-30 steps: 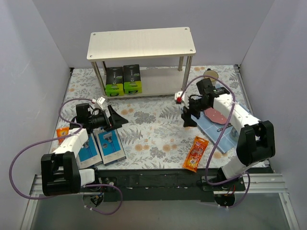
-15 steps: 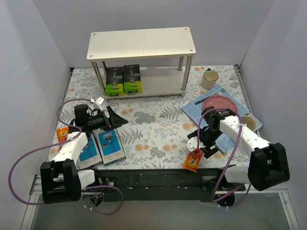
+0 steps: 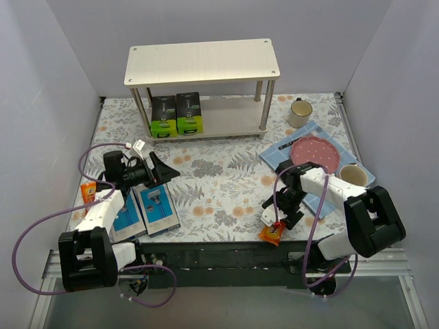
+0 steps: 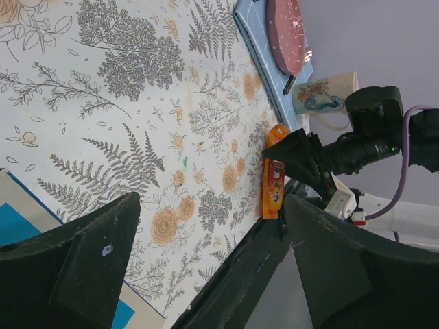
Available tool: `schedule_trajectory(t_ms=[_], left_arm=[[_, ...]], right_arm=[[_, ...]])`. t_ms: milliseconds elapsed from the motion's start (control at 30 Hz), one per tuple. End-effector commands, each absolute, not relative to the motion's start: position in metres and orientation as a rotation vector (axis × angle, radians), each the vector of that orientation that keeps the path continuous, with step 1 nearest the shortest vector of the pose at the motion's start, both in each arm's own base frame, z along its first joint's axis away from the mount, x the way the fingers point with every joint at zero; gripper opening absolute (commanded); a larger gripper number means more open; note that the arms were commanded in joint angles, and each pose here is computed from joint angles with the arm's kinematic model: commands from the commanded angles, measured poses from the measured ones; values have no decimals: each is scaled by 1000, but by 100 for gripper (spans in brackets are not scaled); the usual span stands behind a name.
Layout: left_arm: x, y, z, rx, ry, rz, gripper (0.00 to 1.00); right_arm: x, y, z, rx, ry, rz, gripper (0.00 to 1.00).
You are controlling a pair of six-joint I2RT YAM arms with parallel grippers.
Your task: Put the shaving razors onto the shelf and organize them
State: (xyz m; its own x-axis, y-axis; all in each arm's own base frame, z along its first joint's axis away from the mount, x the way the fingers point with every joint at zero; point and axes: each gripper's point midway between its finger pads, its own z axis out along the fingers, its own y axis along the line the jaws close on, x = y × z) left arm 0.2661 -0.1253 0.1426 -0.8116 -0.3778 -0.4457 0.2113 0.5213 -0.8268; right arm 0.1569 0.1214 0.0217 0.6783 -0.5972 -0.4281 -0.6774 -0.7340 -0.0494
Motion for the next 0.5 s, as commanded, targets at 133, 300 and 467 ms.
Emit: schedule_trajectory(t_ms=[133, 300, 467], left_arm=[[272, -122, 145, -129, 2151, -1279, 86], [282, -121, 156, -114, 2146, -1278, 86], [287, -121, 161, -106, 2148, -1276, 86]], right_arm=[[158, 153, 23, -2687, 910, 602, 60], [181, 189, 44, -2560, 1079, 658, 42], [227, 240, 74, -2218, 1452, 729, 40]])
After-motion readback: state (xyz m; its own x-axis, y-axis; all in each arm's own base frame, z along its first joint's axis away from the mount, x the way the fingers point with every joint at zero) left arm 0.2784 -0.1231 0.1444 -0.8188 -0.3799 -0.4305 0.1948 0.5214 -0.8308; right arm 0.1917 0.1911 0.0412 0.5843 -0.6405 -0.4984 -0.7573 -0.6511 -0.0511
